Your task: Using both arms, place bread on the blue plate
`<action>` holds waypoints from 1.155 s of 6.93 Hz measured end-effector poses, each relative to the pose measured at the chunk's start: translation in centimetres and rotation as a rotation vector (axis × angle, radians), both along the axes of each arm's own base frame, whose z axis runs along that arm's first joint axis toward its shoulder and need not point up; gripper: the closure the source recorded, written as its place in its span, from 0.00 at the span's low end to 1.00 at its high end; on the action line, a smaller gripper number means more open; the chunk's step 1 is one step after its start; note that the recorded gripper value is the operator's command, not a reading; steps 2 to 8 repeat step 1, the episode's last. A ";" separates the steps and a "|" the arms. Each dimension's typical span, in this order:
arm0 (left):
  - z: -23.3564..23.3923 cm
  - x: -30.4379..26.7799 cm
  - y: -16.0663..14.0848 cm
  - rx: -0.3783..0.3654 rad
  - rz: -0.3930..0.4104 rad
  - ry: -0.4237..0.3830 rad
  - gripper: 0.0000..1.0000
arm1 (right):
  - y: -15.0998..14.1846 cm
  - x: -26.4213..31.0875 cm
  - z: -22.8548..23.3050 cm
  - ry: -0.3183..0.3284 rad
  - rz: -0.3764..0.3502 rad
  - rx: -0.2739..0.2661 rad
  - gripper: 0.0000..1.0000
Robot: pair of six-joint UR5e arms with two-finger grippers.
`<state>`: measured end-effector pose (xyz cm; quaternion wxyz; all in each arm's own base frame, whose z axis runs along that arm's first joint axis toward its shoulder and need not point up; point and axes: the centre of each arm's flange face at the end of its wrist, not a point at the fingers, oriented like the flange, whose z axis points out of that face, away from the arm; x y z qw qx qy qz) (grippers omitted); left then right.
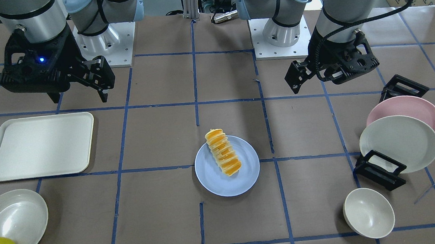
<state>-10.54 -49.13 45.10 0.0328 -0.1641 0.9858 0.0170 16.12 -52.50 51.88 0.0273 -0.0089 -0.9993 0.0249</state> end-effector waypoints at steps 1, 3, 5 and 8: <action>0.0 0.0 0.0 0.000 -0.001 -0.001 0.00 | 0.0 0.0 0.0 0.001 0.001 0.000 0.00; 0.0 0.0 0.0 0.000 -0.001 -0.001 0.00 | 0.0 0.0 0.0 0.001 0.001 0.000 0.00; 0.0 0.0 0.0 0.000 -0.001 -0.001 0.00 | 0.0 0.0 0.0 0.001 0.001 0.000 0.00; 0.0 0.0 0.0 0.000 -0.001 -0.001 0.00 | 0.0 0.0 0.0 0.001 0.001 0.000 0.00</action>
